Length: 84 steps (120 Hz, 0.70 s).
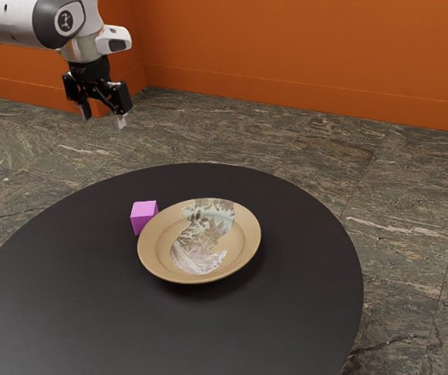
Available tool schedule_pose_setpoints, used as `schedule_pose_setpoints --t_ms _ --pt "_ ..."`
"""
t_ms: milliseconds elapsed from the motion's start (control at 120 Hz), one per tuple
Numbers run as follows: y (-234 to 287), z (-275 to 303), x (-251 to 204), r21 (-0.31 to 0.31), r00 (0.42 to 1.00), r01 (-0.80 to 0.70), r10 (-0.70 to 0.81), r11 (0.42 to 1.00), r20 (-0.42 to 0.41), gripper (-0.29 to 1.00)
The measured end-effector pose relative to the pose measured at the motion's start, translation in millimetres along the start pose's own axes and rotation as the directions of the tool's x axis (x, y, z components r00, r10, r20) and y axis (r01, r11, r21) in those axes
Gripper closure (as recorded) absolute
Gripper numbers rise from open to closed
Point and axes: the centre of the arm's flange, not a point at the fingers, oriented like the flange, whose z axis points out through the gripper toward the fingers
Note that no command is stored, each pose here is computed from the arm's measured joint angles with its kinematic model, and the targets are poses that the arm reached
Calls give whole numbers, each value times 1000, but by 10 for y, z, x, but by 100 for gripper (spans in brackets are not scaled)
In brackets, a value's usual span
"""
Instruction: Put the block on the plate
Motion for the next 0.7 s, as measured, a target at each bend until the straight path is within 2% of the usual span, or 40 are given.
schedule_pose_setpoints --t_ms 375,525,700 --pt "-4 33 30 -3 1000 -7 7 1000 1 0" --pt "-111 385 237 -36 997 69 -68 997 37 0" --pt "-198 1130 691 -36 981 169 -164 985 99 0"
